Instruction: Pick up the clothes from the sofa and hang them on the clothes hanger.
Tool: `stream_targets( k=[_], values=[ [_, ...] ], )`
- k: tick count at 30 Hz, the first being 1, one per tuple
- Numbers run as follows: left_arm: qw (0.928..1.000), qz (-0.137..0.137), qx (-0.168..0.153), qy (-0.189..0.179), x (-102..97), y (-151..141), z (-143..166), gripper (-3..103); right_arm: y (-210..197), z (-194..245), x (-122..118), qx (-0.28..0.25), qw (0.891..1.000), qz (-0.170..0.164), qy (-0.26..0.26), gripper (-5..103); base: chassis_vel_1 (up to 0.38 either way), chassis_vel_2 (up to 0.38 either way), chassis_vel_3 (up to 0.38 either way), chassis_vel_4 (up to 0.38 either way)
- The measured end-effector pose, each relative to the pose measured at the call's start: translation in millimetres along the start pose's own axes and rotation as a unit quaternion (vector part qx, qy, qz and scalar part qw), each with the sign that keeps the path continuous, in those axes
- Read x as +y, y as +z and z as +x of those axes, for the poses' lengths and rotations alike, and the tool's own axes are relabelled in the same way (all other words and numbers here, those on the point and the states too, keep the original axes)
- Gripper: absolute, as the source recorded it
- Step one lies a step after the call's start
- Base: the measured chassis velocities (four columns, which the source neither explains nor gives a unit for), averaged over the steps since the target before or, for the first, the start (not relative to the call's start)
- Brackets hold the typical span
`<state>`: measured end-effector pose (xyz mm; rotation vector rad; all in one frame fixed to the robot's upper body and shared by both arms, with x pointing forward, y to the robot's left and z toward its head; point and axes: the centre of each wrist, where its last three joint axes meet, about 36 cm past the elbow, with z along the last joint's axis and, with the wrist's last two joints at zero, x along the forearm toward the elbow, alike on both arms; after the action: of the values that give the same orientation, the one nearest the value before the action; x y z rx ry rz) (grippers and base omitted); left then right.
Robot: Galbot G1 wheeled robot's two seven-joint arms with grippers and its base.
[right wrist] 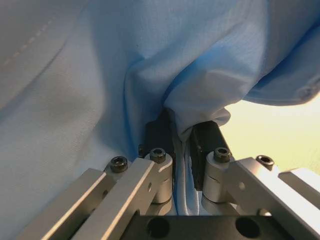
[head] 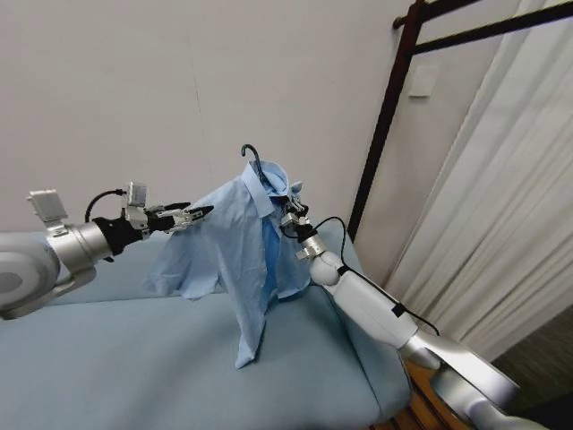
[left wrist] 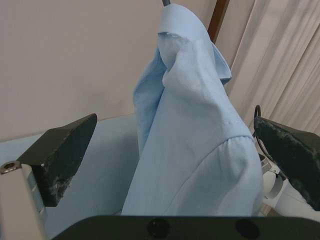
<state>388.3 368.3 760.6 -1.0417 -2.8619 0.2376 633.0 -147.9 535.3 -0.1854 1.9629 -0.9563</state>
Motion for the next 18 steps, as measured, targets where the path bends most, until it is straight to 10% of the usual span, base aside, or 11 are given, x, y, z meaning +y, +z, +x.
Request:
stream_targets(
  k=[7, 15, 18],
  values=[
    [1.0000, 0.002, -0.005, 0.005, 0.0, 0.0, -0.9, 98, 4.1, 1.0, -1.8, 0.002, 1.000, 0.003, -0.003, 7, 0.000, 0.000, 0.000, 0.000],
    [0.9999, 0.012, -0.005, 0.006, 5.4, -8.1, 0.7, 64, 1.6, -3.9, -0.9, -0.005, 1.000, 0.005, -0.008, 7, 0.000, 0.000, 0.000, 0.000],
    [0.9998, 0.019, -0.009, 0.002, 12.2, -4.5, 2.2, 66, 0.8, -6.5, -3.9, -0.007, 1.000, 0.006, -0.009, 7, 0.000, 0.000, 0.000, 0.000]
  ],
)
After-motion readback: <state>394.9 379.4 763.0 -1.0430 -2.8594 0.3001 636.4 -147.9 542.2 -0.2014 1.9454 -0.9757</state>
